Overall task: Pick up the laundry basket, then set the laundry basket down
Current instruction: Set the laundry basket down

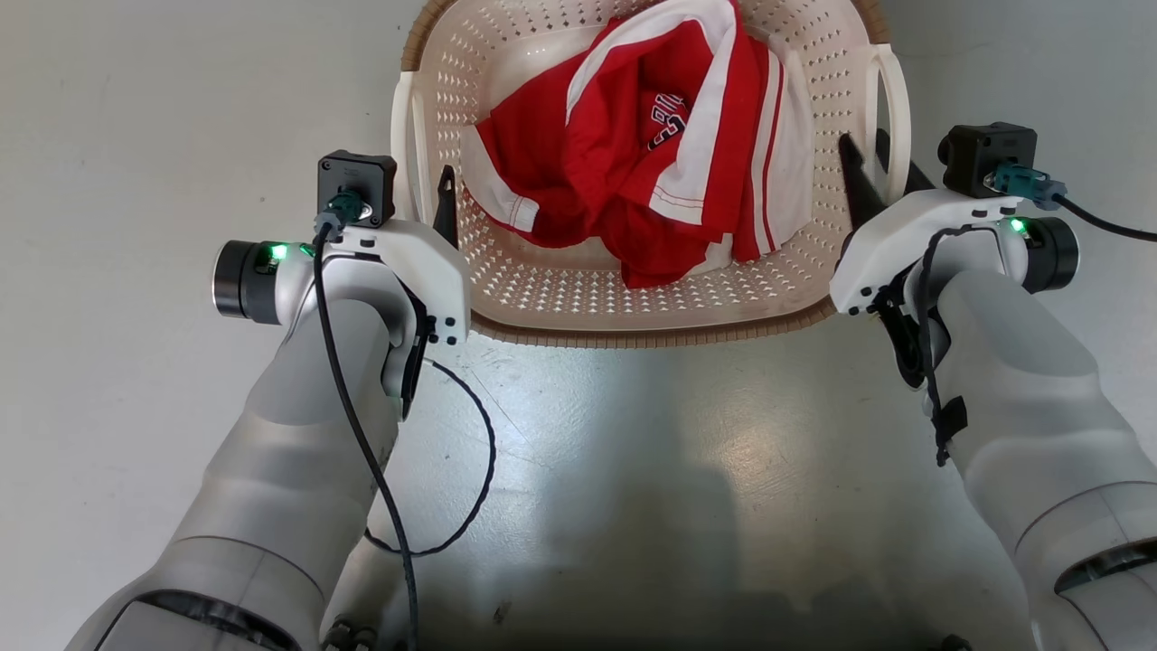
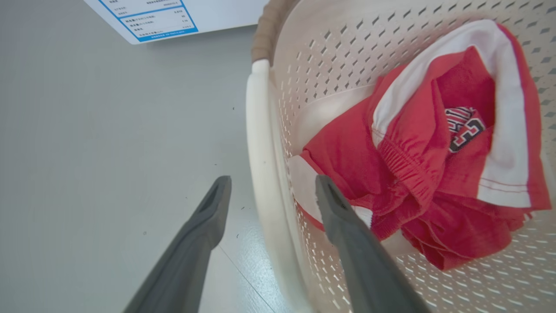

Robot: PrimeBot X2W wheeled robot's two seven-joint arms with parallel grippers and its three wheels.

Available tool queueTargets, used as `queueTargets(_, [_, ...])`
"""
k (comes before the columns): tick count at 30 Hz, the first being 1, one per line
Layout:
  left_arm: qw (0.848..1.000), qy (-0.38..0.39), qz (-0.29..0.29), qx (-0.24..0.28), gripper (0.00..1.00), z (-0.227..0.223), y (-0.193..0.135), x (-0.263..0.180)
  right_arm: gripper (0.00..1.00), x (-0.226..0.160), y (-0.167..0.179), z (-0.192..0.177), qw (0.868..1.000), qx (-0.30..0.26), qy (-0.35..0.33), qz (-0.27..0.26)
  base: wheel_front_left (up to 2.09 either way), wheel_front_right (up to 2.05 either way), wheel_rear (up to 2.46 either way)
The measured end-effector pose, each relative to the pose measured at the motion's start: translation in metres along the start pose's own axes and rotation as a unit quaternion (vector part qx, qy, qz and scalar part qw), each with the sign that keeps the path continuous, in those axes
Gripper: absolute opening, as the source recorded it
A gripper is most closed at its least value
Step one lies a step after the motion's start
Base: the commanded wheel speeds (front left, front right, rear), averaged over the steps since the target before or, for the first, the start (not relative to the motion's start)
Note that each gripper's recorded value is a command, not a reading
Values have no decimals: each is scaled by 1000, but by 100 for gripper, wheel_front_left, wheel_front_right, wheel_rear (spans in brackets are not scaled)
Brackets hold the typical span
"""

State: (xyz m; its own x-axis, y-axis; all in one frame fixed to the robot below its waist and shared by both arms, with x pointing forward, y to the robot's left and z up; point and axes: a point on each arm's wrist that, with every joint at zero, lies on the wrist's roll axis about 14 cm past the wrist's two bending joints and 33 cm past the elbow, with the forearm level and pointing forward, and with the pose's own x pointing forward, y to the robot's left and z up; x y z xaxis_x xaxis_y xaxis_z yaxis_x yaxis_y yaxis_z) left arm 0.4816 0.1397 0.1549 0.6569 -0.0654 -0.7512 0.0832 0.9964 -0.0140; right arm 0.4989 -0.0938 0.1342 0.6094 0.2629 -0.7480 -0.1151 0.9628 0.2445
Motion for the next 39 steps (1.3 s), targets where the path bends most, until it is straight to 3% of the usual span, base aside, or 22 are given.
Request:
queueTargets(10, [1000,-17,6,-6,100,14,3,-1,100,-6,-6,13,1000,2,-15,-10,0,0,0])
queueTargets(20, [997,-81,2,-18,100,57,0,-16,100,-22,-6,58,997,-1,-76,-15,0,0,0])
queueTargets(29, [986,-161,12,-42,100,97,6,-53,100,-59,0,93,990,-1,-141,-12,0,0,0])
queueTargets(39, [970,-233,30,-59,100,119,17,-120,100,-124,9,120,976,-1,-217,-10,0,0,0])
